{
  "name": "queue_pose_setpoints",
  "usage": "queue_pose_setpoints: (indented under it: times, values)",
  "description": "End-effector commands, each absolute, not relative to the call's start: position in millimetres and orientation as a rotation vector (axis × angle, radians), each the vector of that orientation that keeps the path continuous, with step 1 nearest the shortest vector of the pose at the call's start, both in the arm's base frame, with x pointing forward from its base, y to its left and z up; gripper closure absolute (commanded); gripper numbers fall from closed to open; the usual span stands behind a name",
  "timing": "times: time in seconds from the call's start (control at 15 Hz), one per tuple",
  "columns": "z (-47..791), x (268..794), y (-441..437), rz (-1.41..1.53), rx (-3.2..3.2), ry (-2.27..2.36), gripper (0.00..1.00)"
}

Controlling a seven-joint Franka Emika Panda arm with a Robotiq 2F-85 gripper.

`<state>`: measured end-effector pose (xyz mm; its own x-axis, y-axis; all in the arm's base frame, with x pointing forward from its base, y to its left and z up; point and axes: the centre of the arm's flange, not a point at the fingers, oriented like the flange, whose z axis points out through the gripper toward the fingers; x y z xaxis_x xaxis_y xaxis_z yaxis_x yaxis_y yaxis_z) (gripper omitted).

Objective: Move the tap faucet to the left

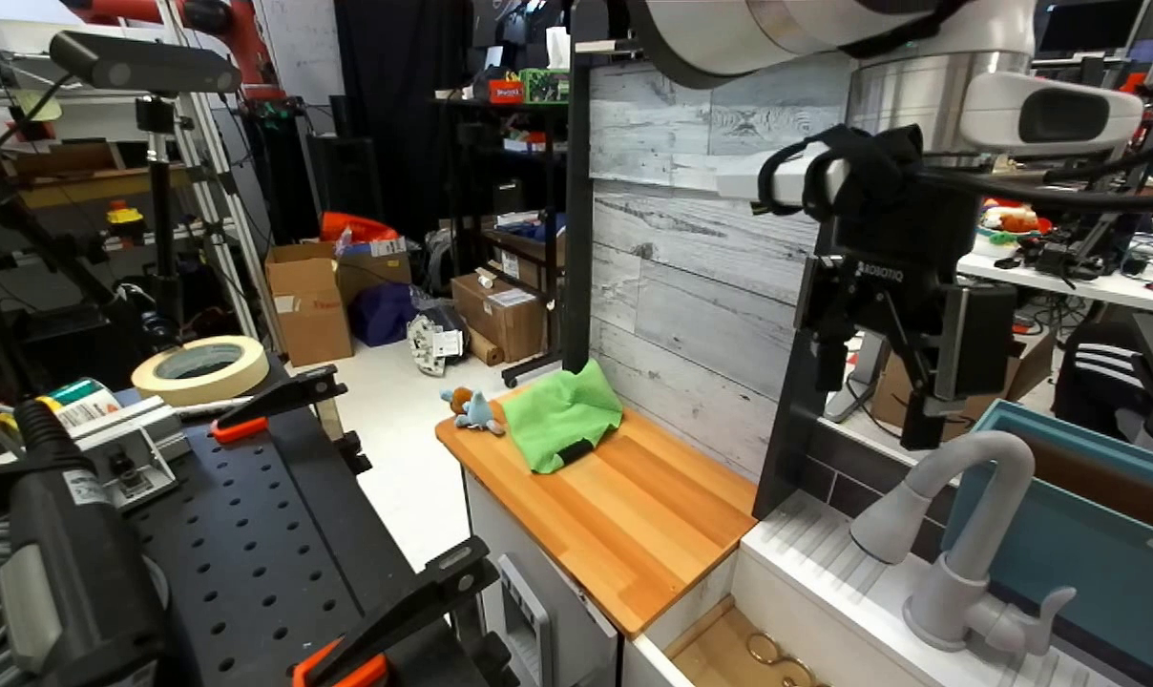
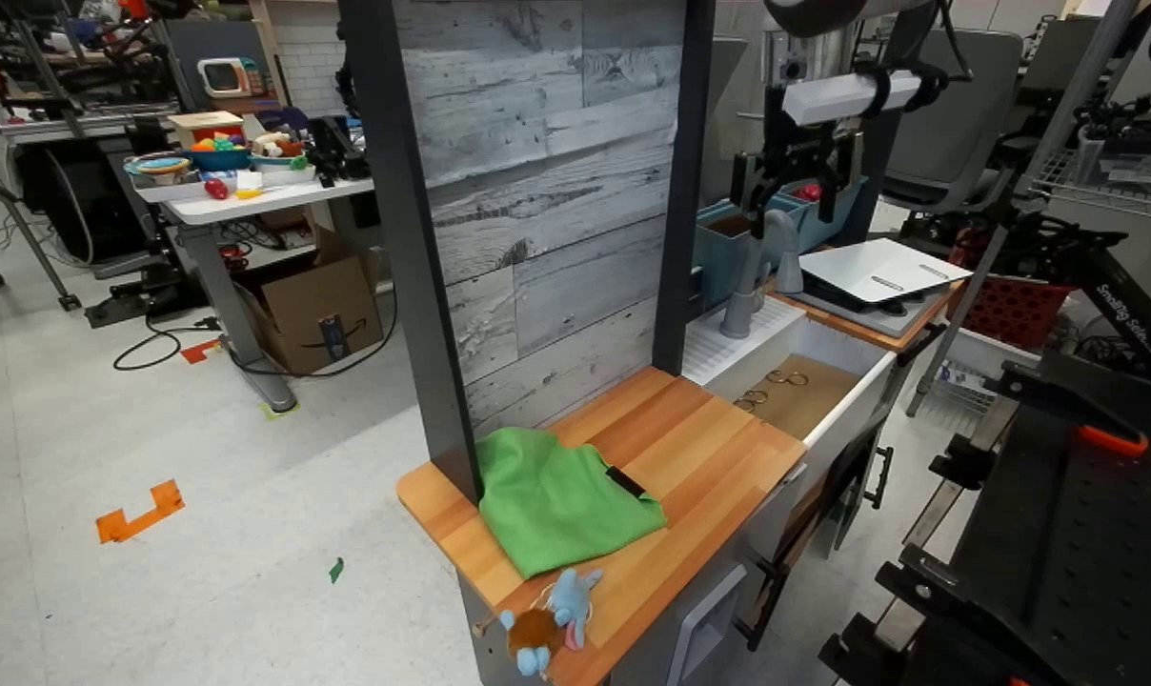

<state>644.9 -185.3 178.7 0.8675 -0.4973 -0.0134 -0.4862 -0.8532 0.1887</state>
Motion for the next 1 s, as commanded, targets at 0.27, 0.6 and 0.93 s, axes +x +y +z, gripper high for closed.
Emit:
queue_pose_setpoints:
  times: [0.27, 0.6, 0.93]
  values:
    - [164, 643, -233, 0.134, 2.827, -0.852, 0.00]
    - [147, 643, -248, 0.185, 2.839, -0.871, 0.28]
    - [132, 629, -234, 0.182, 2.891, -0.827, 0.66]
